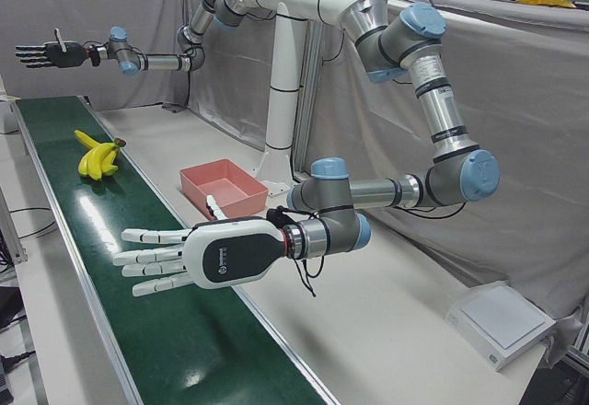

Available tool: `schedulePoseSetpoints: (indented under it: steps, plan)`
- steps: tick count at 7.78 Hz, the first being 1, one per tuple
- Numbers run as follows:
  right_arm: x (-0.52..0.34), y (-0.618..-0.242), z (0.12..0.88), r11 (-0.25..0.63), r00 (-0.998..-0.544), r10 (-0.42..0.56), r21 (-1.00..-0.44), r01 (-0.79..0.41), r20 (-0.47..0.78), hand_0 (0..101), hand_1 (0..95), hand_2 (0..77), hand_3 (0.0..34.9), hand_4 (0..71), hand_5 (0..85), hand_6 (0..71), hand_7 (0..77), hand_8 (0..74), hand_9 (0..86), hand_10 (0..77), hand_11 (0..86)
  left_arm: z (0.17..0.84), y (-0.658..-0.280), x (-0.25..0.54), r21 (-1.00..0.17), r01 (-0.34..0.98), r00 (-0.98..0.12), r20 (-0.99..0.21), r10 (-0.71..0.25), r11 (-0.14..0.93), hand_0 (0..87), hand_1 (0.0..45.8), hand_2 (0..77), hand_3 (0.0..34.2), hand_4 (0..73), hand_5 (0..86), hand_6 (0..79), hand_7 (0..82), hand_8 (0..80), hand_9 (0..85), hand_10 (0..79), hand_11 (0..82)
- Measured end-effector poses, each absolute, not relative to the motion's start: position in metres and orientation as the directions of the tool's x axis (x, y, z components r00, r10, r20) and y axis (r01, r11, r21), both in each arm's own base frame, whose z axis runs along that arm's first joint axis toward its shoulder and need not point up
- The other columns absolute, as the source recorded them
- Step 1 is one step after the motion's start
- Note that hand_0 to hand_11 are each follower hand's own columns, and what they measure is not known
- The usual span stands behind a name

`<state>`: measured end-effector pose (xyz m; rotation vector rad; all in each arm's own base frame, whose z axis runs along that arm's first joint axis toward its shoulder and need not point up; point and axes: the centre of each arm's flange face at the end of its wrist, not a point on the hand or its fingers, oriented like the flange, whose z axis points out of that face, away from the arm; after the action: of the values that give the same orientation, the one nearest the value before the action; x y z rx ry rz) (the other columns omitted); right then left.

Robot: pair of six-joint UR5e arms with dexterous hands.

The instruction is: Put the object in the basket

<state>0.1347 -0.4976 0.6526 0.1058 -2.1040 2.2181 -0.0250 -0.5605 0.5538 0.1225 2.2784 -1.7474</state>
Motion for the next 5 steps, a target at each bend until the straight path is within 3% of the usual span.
schedulePoseSetpoints:
  steps: [3, 5]
  plan:
    - [0.135, -0.498, 0.653, -0.052, -0.994, 0.013, -0.993, -0.107, 0.107, 0, 0.0, 1.1, 0.0, 0.0, 0.0, 0.0, 0.5, 0.0, 0.0, 0.0, 0.0, 0.554, -0.564, 0.018, -0.936, 0.209, -0.951, -0.262, -0.162, 0.285, 60.3, 15.3, 0.5, 3.8, 14.2, 13.1, 1.6, 6.5, 9.8, 8.7, 2.7, 7.1]
    - [0.135, -0.498, 0.653, -0.052, -0.994, 0.013, -0.993, -0.107, 0.107, 0, 0.0, 0.5, 0.0, 0.0, 0.0, 0.0, 0.5, 0.0, 0.0, 0.0, 0.0, 0.556, -0.569, 0.037, -0.932, 0.221, -0.943, -0.28, -0.18, 0.287, 60.2, 13.6, 0.5, 2.6, 16.4, 13.1, 1.6, 6.5, 9.3, 8.7, 3.8, 8.2]
